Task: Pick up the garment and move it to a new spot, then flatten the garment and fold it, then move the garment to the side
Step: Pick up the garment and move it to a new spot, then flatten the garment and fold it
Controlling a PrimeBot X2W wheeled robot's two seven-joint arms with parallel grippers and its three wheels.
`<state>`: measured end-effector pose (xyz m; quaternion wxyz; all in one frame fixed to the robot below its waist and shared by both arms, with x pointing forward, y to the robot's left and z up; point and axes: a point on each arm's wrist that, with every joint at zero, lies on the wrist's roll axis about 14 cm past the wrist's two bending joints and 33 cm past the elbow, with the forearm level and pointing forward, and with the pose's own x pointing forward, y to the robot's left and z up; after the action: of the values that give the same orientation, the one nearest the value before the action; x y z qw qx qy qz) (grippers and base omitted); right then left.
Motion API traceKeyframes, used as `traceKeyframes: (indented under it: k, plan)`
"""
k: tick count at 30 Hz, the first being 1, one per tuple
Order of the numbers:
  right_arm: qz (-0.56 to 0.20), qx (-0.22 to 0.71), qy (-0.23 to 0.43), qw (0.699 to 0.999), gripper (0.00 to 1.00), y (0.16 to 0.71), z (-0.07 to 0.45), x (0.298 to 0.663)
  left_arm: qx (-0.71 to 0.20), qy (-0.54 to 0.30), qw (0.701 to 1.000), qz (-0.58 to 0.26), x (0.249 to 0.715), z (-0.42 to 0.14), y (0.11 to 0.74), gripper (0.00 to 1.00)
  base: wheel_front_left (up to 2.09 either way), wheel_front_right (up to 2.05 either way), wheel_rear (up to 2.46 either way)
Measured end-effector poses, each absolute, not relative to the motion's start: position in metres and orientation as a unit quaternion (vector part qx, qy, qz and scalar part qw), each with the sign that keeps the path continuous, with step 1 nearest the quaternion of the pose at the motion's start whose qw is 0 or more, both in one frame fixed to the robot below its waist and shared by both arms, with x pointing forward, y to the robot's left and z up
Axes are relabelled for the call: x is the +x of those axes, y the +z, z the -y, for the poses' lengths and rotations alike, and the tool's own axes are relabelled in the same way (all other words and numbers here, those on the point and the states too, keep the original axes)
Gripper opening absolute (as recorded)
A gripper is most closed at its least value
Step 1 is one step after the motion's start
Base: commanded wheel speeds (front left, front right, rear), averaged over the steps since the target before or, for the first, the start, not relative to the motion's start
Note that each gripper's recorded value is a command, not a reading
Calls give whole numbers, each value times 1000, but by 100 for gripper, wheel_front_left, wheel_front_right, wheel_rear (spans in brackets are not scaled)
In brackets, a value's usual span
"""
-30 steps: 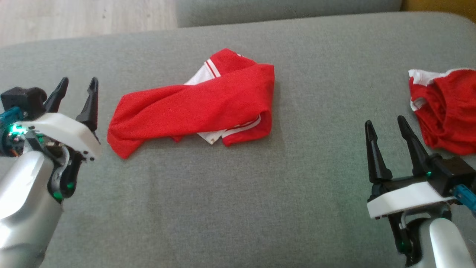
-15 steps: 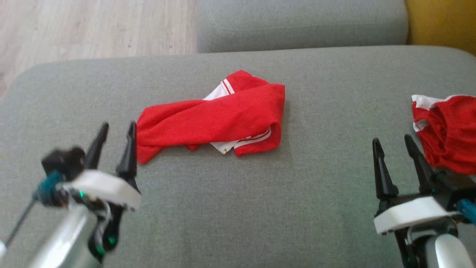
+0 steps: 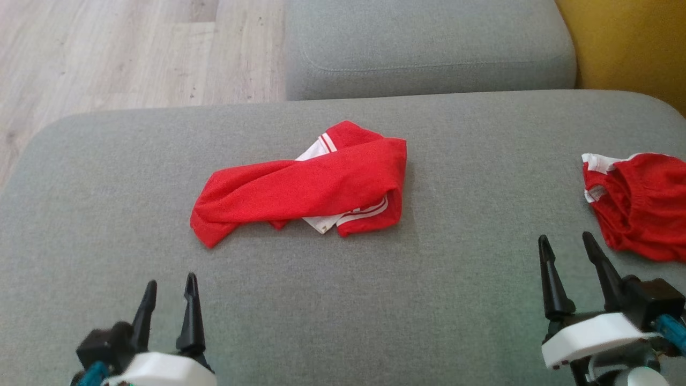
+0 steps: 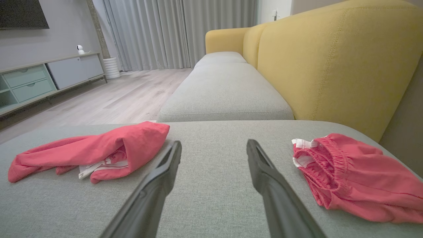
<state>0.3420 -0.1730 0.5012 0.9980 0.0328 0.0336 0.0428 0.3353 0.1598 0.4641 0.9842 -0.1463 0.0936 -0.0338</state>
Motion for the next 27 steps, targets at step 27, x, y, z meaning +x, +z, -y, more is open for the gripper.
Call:
traceKeyframes:
  k: [27]
  plan:
    - [-69,35,65,995,100,478,158,342,-144,-26,983,-106,324,-155,454,100,0,0,0]
